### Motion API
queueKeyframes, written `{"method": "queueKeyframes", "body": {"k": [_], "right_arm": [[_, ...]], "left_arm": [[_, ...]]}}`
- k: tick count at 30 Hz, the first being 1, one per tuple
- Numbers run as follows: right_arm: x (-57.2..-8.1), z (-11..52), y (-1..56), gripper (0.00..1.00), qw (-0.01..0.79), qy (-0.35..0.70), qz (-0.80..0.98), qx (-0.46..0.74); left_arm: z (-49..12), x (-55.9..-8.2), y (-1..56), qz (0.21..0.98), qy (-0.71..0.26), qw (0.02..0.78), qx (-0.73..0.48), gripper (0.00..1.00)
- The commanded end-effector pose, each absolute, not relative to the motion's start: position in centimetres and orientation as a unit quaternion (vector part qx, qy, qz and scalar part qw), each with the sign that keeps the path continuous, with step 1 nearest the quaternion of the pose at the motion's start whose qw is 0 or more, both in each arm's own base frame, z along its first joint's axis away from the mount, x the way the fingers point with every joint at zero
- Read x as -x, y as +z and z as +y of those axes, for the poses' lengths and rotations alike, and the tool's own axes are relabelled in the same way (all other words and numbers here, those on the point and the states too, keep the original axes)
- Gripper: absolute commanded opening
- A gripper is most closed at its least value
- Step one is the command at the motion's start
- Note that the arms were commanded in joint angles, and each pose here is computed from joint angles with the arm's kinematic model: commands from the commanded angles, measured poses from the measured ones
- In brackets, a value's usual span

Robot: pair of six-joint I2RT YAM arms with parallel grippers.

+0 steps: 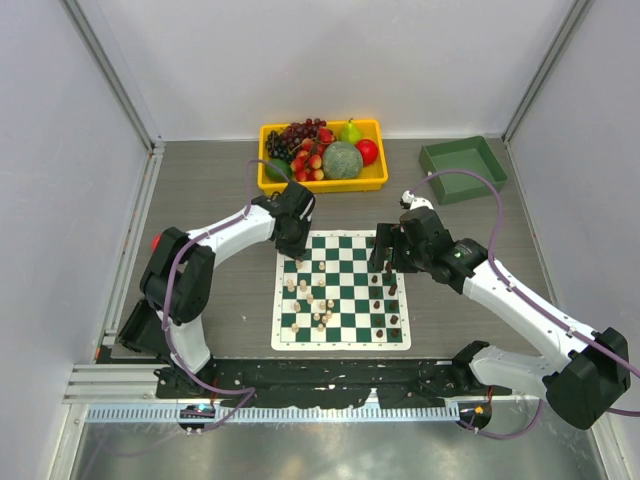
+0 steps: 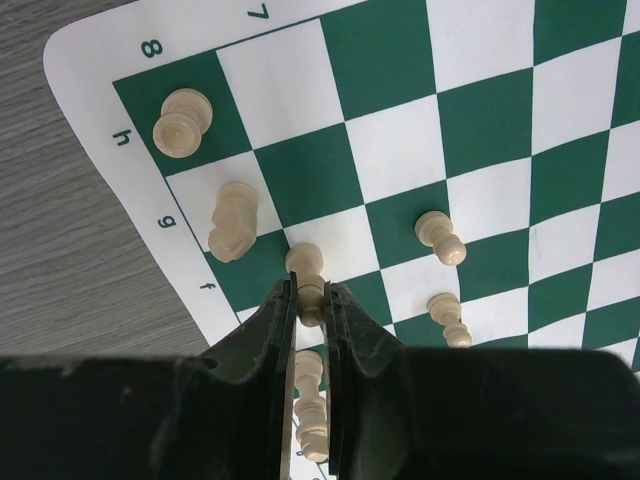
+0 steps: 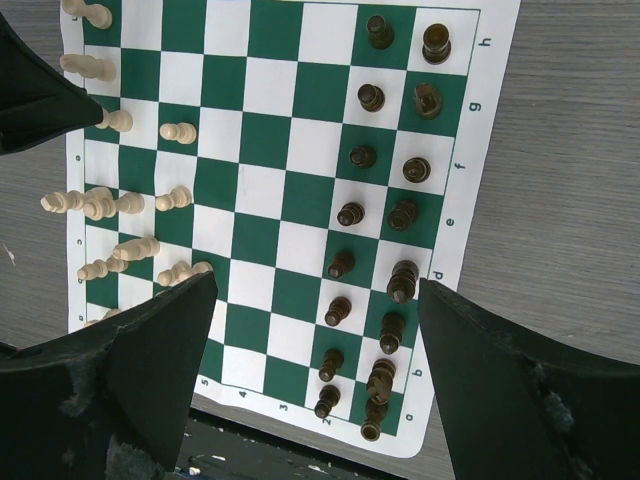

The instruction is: Set up the chess pieces on the board

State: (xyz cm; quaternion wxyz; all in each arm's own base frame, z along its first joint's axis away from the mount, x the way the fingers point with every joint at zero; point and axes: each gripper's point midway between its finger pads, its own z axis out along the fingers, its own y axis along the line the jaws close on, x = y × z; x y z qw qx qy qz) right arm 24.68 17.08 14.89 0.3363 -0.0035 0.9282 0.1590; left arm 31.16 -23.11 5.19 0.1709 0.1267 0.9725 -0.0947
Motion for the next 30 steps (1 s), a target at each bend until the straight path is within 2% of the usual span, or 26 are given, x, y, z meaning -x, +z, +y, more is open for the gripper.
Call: {"method": "queueKeyframes", "body": {"k": [1, 30], "right_arm": [[-25.3, 17.5, 16.3, 0.88, 0.36, 0.175, 0.916, 0.001], [-25.3, 17.7, 15.9, 0.88, 0.355, 0.179, 0.917, 0.003]], "left_arm": [[-22.6, -31.8, 6.1, 0.97, -0.077, 0.189, -0.13, 0.18], [-21.6, -31.8, 7.0, 0.969, -0.054, 0.2, -0.135, 0.17]]}}
